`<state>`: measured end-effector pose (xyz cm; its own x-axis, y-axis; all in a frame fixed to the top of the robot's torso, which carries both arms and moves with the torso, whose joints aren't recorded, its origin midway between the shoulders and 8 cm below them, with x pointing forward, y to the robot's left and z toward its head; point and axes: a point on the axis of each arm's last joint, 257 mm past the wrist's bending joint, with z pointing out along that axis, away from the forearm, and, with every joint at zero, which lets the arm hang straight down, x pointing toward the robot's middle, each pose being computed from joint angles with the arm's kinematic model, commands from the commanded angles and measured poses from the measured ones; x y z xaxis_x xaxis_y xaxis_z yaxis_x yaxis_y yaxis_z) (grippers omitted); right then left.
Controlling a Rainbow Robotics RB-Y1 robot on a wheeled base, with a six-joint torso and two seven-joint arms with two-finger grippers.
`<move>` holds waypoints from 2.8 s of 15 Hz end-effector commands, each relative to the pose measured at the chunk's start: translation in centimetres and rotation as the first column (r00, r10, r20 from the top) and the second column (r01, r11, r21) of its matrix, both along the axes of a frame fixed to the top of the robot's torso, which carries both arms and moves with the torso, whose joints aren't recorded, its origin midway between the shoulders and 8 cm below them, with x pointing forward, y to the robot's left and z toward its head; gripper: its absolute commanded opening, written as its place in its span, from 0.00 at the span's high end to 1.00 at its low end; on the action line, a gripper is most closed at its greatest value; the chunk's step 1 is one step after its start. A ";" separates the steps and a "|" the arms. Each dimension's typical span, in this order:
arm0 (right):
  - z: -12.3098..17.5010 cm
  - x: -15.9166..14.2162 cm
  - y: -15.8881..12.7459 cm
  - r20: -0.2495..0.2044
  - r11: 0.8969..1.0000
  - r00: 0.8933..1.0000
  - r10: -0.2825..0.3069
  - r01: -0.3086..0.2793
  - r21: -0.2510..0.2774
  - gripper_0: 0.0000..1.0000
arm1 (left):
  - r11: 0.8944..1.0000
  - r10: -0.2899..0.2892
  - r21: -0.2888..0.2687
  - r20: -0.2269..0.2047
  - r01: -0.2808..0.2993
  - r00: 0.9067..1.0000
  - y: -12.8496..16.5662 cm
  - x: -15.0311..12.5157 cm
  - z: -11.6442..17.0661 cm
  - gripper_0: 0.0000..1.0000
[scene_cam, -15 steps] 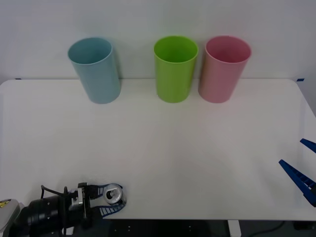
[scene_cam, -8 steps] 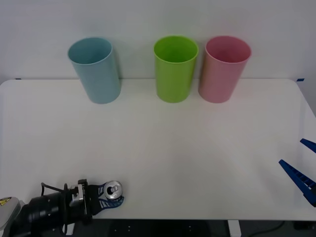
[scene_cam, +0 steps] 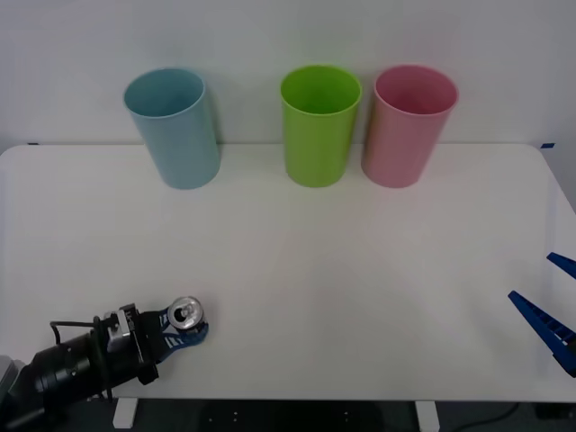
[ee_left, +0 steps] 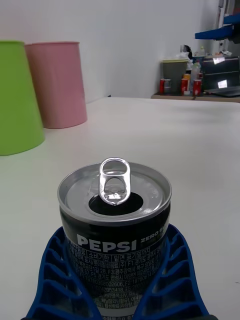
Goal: Grasp the object on the table and drop it into the matching bin: aluminum can to the light blue bin, PET bottle to the pink bin.
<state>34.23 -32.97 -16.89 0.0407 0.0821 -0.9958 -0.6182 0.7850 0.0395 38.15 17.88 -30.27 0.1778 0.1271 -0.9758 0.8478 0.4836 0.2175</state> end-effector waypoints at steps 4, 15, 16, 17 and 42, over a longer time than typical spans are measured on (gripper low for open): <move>0.0 0.0 0.0 0.000 1.000 1.000 0.000 0.000 0.000 0.00 | 0.990 0.133 -0.038 0.009 -0.132 0.991 3.7 3.9 2.6 1.00; 0.0 0.0 0.0 0.000 1.000 1.000 0.000 0.000 0.000 0.00 | 0.897 0.344 -0.262 -0.092 -0.356 0.934 9.5 9.8 11.7 1.00; 0.0 0.0 0.0 0.000 1.000 1.000 0.000 0.000 0.000 0.00 | 0.882 0.357 -0.293 -0.098 -0.370 0.929 9.9 10.1 12.7 1.00; 0.0 0.0 0.0 0.000 1.000 1.000 0.000 0.000 0.000 0.00 | 0.868 0.369 -0.319 -0.097 -0.380 0.924 10.4 10.3 13.6 1.00; 0.0 0.0 0.0 0.000 1.000 1.000 0.000 0.000 0.000 0.00 | 0.701 0.606 -0.419 -0.075 -0.577 0.792 12.2 22.5 31.2 1.00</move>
<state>34.22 -32.97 -16.89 0.0406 0.0820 -0.9958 -0.6182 0.7851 0.0395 59.91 30.14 1.07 0.2701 -0.1776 -0.9463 0.3544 0.9322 -0.0738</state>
